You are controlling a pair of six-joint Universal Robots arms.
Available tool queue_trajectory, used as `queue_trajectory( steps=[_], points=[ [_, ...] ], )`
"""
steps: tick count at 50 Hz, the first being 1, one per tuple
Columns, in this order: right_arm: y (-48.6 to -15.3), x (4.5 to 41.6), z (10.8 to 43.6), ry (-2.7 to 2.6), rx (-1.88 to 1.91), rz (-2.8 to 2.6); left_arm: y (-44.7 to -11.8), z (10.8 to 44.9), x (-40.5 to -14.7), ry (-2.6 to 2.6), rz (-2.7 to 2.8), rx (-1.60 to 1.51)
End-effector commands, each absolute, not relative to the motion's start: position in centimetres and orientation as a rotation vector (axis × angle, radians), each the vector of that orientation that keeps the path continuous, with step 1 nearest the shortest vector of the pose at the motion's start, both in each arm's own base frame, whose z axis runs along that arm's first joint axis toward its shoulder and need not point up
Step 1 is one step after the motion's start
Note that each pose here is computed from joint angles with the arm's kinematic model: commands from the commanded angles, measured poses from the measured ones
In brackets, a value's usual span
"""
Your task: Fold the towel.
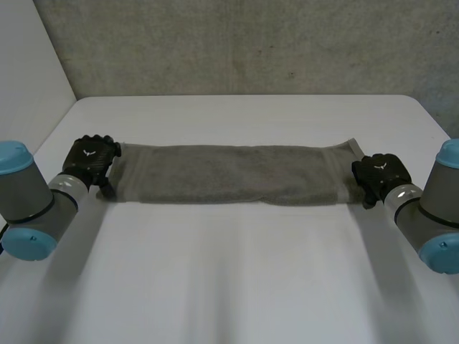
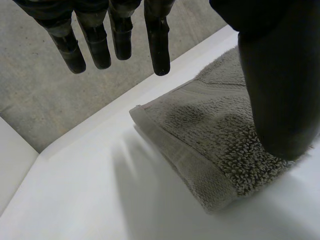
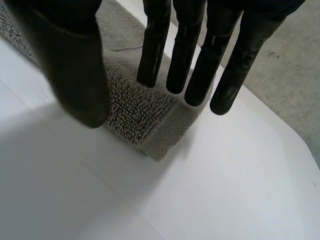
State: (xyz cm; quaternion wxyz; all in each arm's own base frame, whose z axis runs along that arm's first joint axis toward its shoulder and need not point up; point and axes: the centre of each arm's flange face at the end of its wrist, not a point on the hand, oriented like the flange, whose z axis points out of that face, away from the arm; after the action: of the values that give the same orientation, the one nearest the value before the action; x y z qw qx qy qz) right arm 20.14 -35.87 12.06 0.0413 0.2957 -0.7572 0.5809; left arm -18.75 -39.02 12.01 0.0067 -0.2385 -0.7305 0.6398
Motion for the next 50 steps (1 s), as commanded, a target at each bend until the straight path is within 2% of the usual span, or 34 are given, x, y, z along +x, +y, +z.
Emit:
queue_trajectory(
  steps=[1, 11, 16, 17, 22, 30, 41, 50],
  points=[
    [-36.7, 19.4, 11.8, -2.323, 0.878, 1.768, -39.0, 12.6, -18.5, -2.278, 2.011, -0.708],
    [-38.0, 17.3, 12.3, -2.319, 0.839, 1.768, -38.9, 13.8, -18.2, -2.252, 2.014, -0.614],
    [-39.3, 14.6, 12.8, -2.315, 0.782, 1.751, -38.8, 14.0, -18.2, -2.248, 2.019, -0.612],
    [-39.9, 12.9, 13.1, -2.299, 0.769, 1.711, -38.8, 14.0, -18.2, -2.248, 2.019, -0.612],
    [-39.8, 11.3, 13.9, -2.272, 0.823, 1.622, -38.7, 14.0, -18.2, -2.251, 2.015, -0.612],
    [-38.7, 12.2, 13.4, -2.296, 0.881, 1.594, -38.6, 13.9, -18.4, -2.250, 2.009, -0.616],
    [-38.1, 14.7, 13.8, -2.372, 0.798, 1.822, -38.2, 14.4, -18.4, -2.226, 2.038, -0.618],
    [-38.0, 16.1, 12.5, -2.399, 0.898, 1.887, -38.0, 14.2, -18.6, -2.224, 2.029, -0.623]
  ],
)
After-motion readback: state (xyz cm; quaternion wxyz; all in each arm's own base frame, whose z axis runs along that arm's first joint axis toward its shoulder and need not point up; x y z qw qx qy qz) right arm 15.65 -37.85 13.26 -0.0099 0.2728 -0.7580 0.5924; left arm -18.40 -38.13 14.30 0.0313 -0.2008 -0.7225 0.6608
